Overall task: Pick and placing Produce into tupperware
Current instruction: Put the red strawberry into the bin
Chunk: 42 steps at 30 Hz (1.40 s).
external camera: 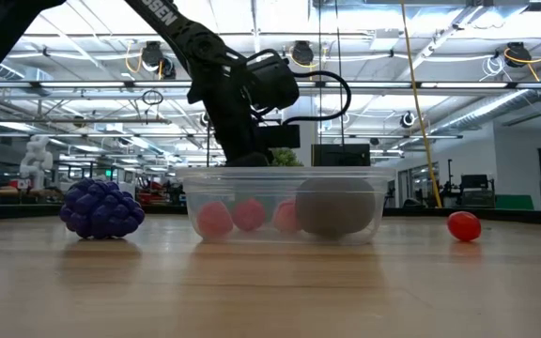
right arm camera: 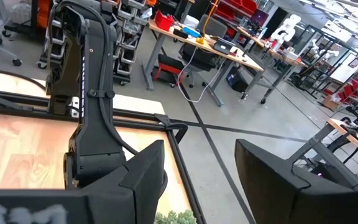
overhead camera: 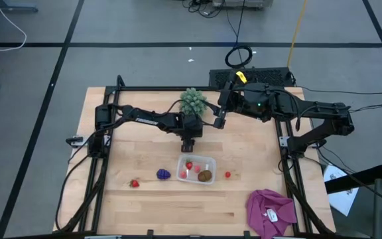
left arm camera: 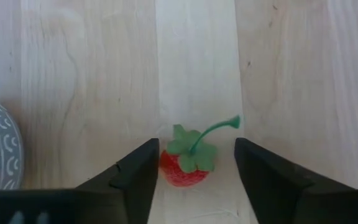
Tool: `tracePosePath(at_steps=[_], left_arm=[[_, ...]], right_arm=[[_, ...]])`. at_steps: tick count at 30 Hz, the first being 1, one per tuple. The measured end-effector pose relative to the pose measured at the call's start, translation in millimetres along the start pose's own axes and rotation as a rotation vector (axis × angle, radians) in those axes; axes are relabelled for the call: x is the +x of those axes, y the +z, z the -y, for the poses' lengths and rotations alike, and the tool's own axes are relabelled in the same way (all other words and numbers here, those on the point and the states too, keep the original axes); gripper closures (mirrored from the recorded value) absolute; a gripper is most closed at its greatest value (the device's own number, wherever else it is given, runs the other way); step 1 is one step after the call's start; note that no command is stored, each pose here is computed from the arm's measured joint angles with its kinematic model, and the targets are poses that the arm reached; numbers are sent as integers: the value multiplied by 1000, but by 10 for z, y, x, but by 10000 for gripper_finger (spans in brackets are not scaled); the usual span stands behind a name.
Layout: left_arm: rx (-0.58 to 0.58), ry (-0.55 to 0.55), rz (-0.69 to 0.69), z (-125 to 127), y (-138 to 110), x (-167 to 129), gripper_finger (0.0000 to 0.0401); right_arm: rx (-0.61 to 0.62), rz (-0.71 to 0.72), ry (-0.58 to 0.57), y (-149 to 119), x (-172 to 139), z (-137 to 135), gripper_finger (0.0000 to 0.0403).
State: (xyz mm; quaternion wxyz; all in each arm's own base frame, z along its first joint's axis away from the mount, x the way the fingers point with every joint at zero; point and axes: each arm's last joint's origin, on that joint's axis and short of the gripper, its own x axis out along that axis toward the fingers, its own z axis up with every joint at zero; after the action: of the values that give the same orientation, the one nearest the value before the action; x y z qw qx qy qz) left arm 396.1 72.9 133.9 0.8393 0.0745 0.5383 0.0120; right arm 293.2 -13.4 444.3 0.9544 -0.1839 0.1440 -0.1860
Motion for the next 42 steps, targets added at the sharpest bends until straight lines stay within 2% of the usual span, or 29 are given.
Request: tracePosePath(at_steps=[6, 11, 19, 23, 28, 32, 36, 42], left_arm=[[-16, -6, 0, 5, -2, 1, 246], [-22, 3, 4, -2, 1, -16, 274], [-34, 107, -5, -25, 24, -157, 279], [-47, 113, 15, -3, 59, -349, 280], [-80, 116, 91, 67, 140, -736, 271], [-114, 44, 108, 249, 141, -1032, 265], [-137, -51, 133, 537, 166, -1228, 268], [-69, -122, 139, 994, 219, -1170, 273]], right_arm=[[7, 0, 0, 0, 0, 0, 213], [7, 0, 0, 0, 0, 0, 213], [7, 0, 0, 0, 0, 1, 213], [8, 4, -2, 4, 0, 2, 213], [8, 6, -3, 7, 0, 3, 213], [8, 6, -3, 6, 0, 3, 213], [7, 6, -3, 7, 0, 3, 213], [29, 6, -3, 6, 0, 3, 213]])
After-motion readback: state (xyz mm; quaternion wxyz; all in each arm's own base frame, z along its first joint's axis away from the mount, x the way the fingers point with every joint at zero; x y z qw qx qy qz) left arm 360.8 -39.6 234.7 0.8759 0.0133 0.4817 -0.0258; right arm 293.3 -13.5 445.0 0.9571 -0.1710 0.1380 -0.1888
